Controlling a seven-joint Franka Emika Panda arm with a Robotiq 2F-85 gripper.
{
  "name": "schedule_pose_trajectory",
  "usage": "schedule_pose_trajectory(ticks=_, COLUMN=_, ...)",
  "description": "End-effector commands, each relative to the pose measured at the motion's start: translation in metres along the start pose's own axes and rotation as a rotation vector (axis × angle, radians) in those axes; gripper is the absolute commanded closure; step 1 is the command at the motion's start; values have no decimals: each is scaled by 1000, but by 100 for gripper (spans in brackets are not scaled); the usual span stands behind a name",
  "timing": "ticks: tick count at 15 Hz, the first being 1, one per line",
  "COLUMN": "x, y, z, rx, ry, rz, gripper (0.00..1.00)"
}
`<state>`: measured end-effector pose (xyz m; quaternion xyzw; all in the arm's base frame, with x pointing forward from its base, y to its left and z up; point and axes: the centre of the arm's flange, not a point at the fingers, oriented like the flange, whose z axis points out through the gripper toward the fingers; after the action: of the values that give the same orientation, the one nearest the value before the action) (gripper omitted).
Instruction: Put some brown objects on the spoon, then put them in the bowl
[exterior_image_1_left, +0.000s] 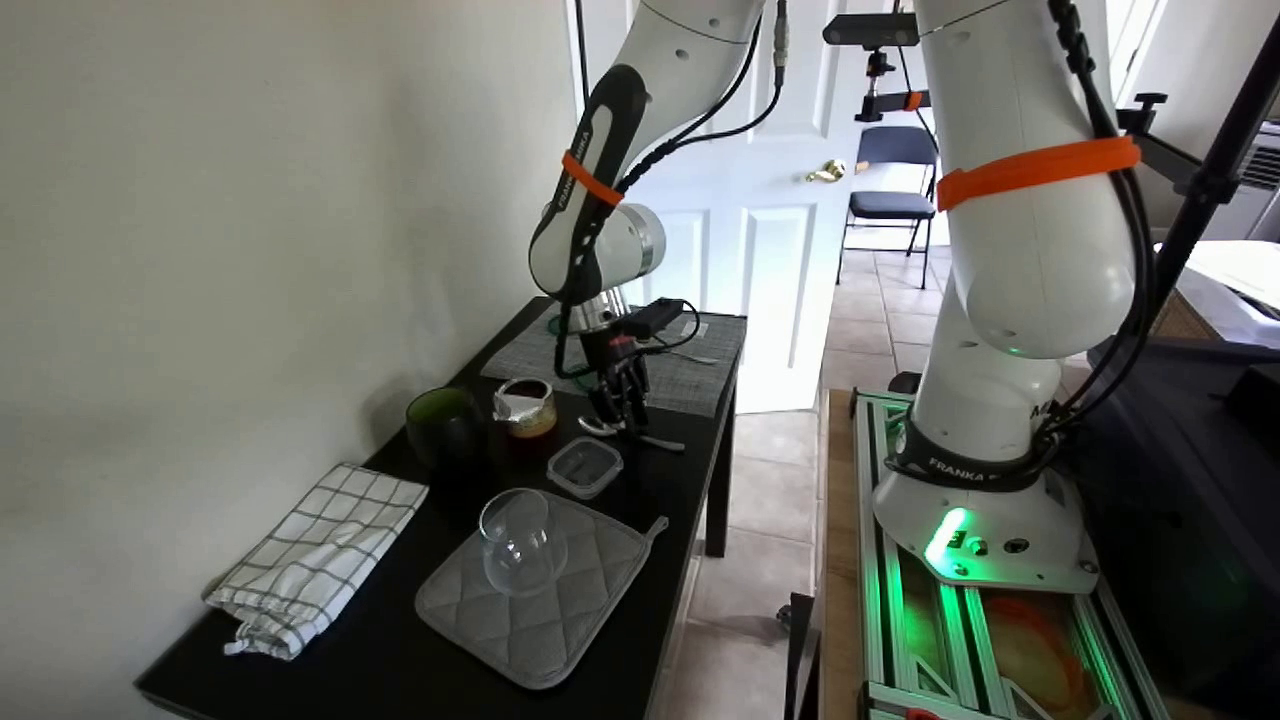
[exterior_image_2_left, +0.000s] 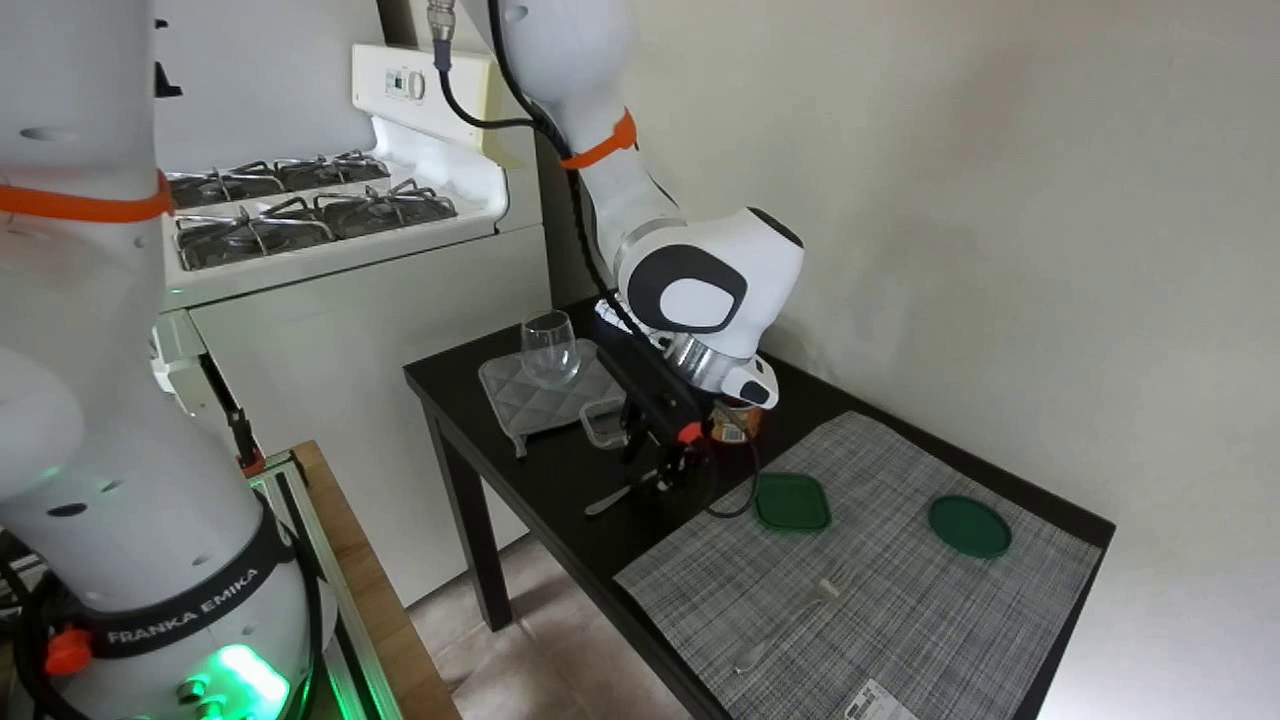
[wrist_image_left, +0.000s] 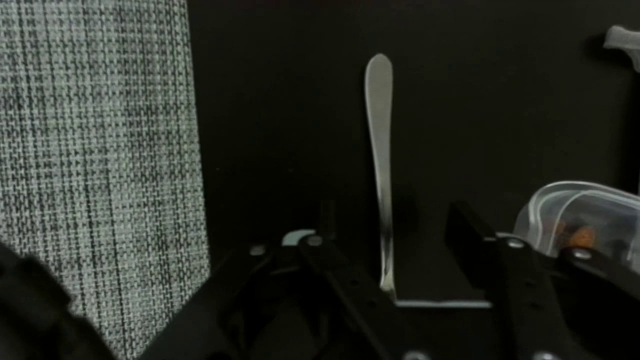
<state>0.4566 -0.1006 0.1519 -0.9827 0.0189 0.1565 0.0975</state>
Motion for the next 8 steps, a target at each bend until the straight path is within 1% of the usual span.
schedule_pose_trajectory(ticks=1, x=-13, y=-5, z=-21, rx=-44, ry=48, rz=-9, gripper=8)
schedule_pose_trajectory(ticks=2, x=-15, y=-7, z=-29, rx=-55, ry=60, rz=-14, gripper=1)
schedule_pose_trajectory(ticks=8, x=-31, y=-29, z=-80, rx=-177, ry=166, rz=-44, gripper=0)
